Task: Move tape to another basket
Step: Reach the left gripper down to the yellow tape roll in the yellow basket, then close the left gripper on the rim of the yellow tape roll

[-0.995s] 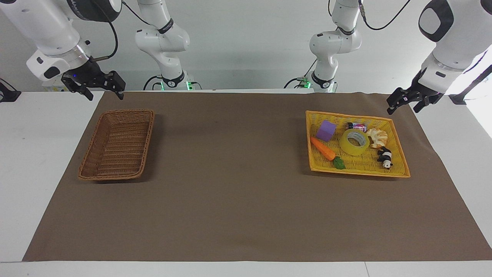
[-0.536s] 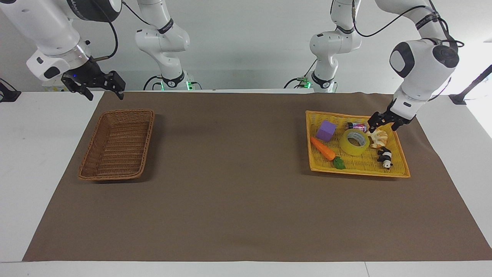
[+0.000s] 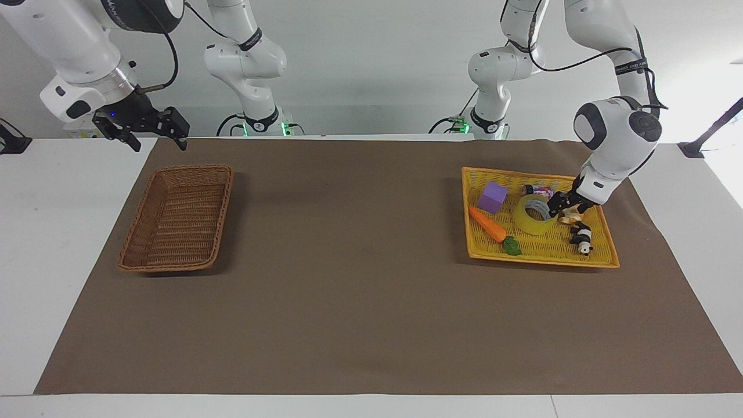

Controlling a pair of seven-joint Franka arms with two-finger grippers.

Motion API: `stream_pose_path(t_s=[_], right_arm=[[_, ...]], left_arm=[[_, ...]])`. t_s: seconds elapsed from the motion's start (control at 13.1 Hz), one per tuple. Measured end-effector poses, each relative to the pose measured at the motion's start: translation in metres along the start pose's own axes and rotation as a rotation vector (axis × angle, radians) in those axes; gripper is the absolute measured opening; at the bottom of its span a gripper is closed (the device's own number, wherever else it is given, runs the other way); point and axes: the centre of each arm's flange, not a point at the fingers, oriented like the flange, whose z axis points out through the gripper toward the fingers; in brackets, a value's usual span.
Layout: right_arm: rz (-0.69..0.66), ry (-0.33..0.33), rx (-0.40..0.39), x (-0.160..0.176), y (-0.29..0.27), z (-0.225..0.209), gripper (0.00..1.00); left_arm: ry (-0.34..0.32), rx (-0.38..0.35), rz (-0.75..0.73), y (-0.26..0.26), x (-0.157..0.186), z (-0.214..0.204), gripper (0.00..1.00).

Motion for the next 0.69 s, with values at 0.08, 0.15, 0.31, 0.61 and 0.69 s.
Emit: stream_pose_path(t_s=[0.08, 0.15, 0.31, 0.61, 0.69], right_arm=[[0.000, 0.000, 0.000, 0.000, 0.000, 0.000, 1.00], [0.000, 0.000, 0.000, 0.000, 0.000, 0.000, 1.00], [0.000, 0.000, 0.000, 0.000, 0.000, 0.000, 1.00], [0.000, 0.000, 0.000, 0.000, 0.000, 0.000, 1.00], [0.000, 0.000, 0.000, 0.000, 0.000, 0.000, 1.00]], left_arm=[[0.000, 0.000, 0.010, 0.005, 0.000, 0.000, 0.93], [0.000, 0.001, 0.020, 0.010, 0.001, 0.000, 0.93], [0.000, 0.001, 0.032, 0.016, 0.001, 0.000, 0.93], [-0.019, 0.002, 0.057, 0.028, -0.005, 0.008, 0.91], [-0.029, 0.001, 0.057, 0.028, -0.008, 0.014, 0.91]])
